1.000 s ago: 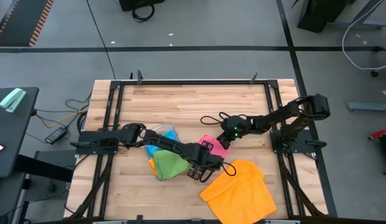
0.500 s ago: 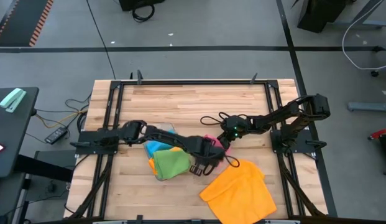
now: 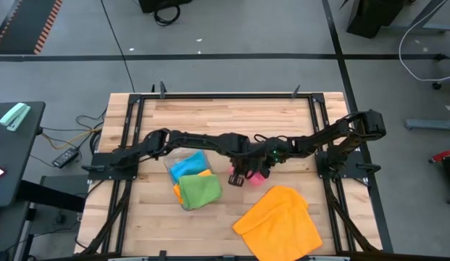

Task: Fold microfiber towels
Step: Fold the pink towel

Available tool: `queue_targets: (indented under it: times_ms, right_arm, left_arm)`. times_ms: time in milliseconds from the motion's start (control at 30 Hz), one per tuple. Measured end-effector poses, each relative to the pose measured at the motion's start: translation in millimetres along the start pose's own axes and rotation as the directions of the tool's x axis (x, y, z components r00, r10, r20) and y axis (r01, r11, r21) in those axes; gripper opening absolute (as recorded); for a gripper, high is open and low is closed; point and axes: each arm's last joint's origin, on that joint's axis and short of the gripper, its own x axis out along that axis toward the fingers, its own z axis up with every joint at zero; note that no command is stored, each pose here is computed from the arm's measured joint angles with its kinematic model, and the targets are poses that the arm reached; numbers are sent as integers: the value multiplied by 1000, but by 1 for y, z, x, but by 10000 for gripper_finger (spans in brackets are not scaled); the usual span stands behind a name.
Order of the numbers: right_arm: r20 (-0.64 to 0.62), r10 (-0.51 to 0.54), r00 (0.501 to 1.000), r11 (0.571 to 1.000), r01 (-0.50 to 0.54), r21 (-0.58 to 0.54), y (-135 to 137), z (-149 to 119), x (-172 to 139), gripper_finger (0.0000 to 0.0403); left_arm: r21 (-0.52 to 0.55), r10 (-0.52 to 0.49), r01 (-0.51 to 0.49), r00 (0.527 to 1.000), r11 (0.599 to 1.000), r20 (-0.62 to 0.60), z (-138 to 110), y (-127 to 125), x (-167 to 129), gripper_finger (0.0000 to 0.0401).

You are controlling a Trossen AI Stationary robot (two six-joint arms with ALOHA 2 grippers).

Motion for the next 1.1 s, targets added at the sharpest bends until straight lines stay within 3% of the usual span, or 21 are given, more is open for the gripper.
queue_targets:
  times_ms: [200,367,733,933,1100]
  right_arm:
    - [2,3,1000,1000,-3,18,0,0,0,43]
    - [4,3,1000,1000,-3,20,0,0,0,43]
    - [8,-3,1000,999,3,35,0,0,0,43]
    - [9,-4,1000,999,4,37,-1,0,0,43]
    - [9,-7,1000,999,7,48,-1,-1,0,43]
  left_arm:
    - [-20,29,-28,999,999,45,1,15,-2,29]
    - [36,120,-123,990,992,77,5,18,-2,18]
    - [87,253,-260,964,962,87,9,22,-2,37]
    - [83,258,-265,962,961,88,8,25,5,32]
    - [47,280,-284,957,958,76,8,22,9,59]
